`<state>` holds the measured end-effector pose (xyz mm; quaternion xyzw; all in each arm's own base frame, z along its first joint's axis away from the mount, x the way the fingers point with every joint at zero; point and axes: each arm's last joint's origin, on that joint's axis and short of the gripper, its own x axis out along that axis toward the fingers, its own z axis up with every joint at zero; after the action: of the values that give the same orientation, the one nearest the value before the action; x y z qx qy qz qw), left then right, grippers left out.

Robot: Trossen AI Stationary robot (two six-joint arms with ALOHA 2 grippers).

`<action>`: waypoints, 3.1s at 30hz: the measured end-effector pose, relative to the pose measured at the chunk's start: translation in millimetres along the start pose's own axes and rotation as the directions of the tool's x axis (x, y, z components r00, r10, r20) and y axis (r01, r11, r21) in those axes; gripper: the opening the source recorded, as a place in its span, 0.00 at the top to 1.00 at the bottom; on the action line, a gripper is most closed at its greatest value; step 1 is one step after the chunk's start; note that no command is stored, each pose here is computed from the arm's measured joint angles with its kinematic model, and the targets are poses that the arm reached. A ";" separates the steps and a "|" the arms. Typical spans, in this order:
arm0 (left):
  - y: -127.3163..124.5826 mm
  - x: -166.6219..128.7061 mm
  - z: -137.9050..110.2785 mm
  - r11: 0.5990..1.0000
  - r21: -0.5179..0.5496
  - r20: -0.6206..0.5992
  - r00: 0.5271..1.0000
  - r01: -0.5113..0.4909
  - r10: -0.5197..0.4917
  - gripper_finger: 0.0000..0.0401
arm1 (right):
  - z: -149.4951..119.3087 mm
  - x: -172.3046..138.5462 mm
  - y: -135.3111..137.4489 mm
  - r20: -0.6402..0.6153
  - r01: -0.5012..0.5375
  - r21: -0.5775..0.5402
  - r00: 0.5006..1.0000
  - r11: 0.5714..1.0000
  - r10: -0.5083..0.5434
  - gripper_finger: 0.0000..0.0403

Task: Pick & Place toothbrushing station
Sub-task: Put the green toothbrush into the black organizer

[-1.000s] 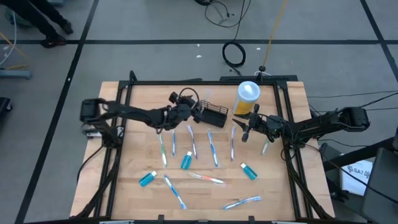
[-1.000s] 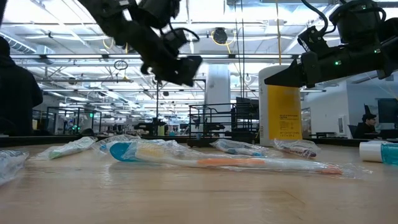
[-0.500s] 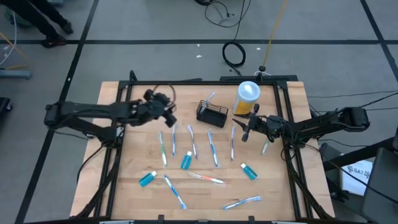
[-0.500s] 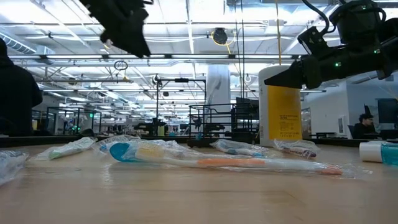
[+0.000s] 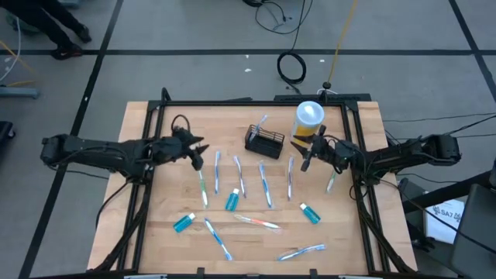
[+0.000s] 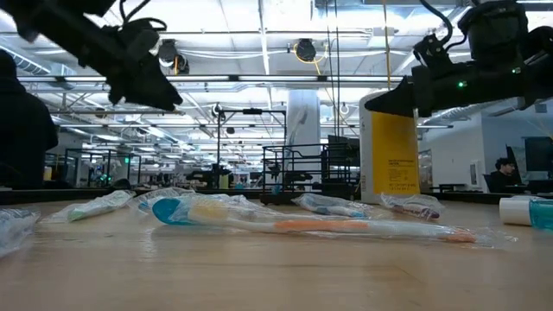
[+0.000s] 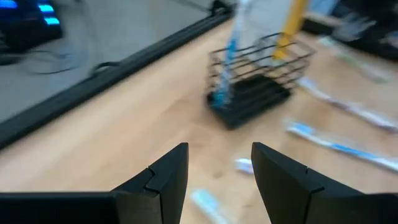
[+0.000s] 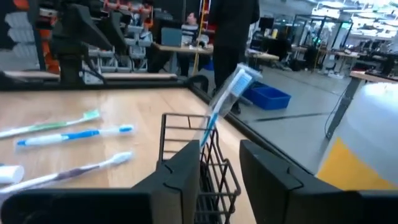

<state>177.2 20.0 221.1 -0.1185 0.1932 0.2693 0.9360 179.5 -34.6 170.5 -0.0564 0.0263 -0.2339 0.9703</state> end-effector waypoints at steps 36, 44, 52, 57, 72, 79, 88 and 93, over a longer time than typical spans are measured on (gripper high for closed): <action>2.9 10.5 -25.9 0.984 -0.163 0.057 0.996 0.075 -0.067 0.55 | -27.6 8.2 11.7 -0.152 -0.179 0.249 0.963 0.952 0.221 0.55; 2.9 10.5 -25.9 0.982 -0.171 0.057 0.996 0.076 -0.067 0.55 | -13.2 14.0 26.5 -0.131 -0.275 0.293 0.937 0.916 0.324 0.55; 2.8 10.6 -25.9 0.981 -0.180 0.056 0.996 0.077 -0.067 0.55 | 10.9 26.8 58.5 -0.332 -0.350 0.248 0.845 0.903 0.419 0.55; 2.9 10.6 -26.2 0.981 -0.179 0.053 0.996 0.076 -0.067 0.55 | 6.7 22.0 63.7 -0.411 -0.327 0.303 0.803 0.895 0.432 0.55; 3.0 10.6 -26.5 0.983 -0.169 0.047 0.997 0.075 -0.068 0.55 | 15.9 -42.9 13.8 -0.689 0.233 0.460 0.702 0.857 0.179 0.55; 2.8 10.6 -26.0 0.981 -0.177 0.052 0.996 0.078 -0.069 0.55 | 10.7 -53.2 -7.5 -0.769 0.409 0.454 0.629 0.792 0.115 0.55; 2.8 10.6 -26.0 0.980 -0.184 0.053 0.996 0.078 -0.069 0.55 | 8.4 -60.9 -29.3 -0.913 0.575 0.340 0.391 0.745 0.116 0.55; 2.7 10.5 -25.8 0.980 -0.184 0.055 0.996 0.079 -0.070 0.55 | 3.3 -54.5 -37.8 -0.934 0.647 0.301 0.347 0.701 0.081 0.55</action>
<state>176.3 18.7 193.2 -0.2061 0.1401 0.2539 0.9346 114.2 -42.9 179.8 0.4063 0.4534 -0.3978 0.6864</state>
